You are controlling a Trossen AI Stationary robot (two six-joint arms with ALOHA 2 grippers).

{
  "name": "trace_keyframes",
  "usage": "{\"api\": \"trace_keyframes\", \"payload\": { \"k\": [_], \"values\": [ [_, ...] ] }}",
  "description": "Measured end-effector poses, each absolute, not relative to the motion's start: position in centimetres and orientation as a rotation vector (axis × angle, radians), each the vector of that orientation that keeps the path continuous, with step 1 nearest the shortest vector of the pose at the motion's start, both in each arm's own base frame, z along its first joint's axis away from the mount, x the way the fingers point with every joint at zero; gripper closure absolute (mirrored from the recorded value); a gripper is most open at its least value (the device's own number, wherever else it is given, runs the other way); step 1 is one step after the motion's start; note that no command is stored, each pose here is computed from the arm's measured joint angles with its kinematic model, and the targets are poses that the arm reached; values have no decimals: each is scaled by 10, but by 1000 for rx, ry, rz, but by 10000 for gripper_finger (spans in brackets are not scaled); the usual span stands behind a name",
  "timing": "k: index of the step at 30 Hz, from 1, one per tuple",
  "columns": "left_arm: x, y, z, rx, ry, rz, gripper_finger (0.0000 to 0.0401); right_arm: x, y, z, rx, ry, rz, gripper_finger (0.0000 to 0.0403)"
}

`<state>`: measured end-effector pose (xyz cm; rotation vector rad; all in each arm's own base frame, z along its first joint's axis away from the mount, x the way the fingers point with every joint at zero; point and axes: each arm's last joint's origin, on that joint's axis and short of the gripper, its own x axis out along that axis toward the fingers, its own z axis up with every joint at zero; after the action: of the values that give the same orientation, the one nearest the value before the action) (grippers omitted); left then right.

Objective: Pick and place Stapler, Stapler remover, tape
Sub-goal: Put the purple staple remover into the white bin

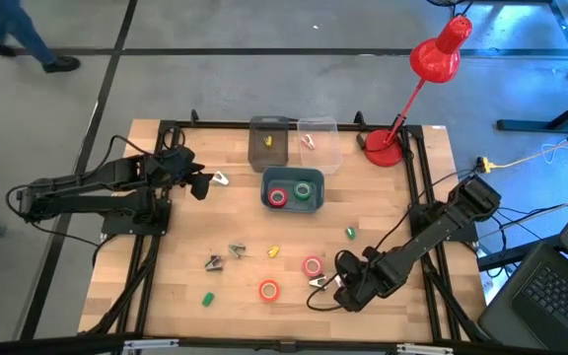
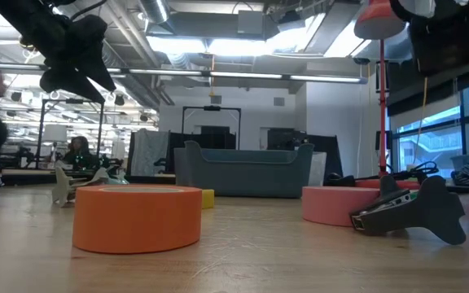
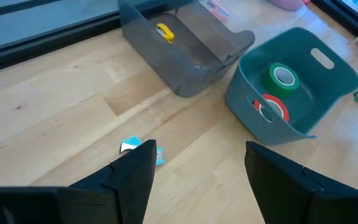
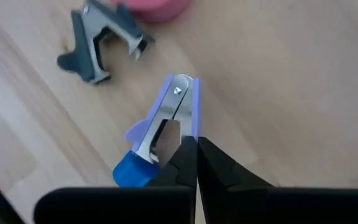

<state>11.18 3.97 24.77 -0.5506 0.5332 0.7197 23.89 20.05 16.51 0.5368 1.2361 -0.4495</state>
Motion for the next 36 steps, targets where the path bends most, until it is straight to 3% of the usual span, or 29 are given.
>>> {"api": "trace_keyframes", "payload": {
  "k": [15, 20, 28, 36],
  "values": [
    [112, 39, 248, -583, 529, 709, 166, 255, 155, 235, 447, 1204, -509, 402],
    [112, 38, 248, -594, 537, 683, 166, 267, 105, 251, 415, 1202, -467, 403],
    [113, 38, 248, -599, 540, 672, 166, 272, -4, 294, 455, 1021, -472, 403],
    [113, 38, 248, -599, 540, 672, 166, 275, -119, 284, 572, 906, -526, 403]
  ]
}}
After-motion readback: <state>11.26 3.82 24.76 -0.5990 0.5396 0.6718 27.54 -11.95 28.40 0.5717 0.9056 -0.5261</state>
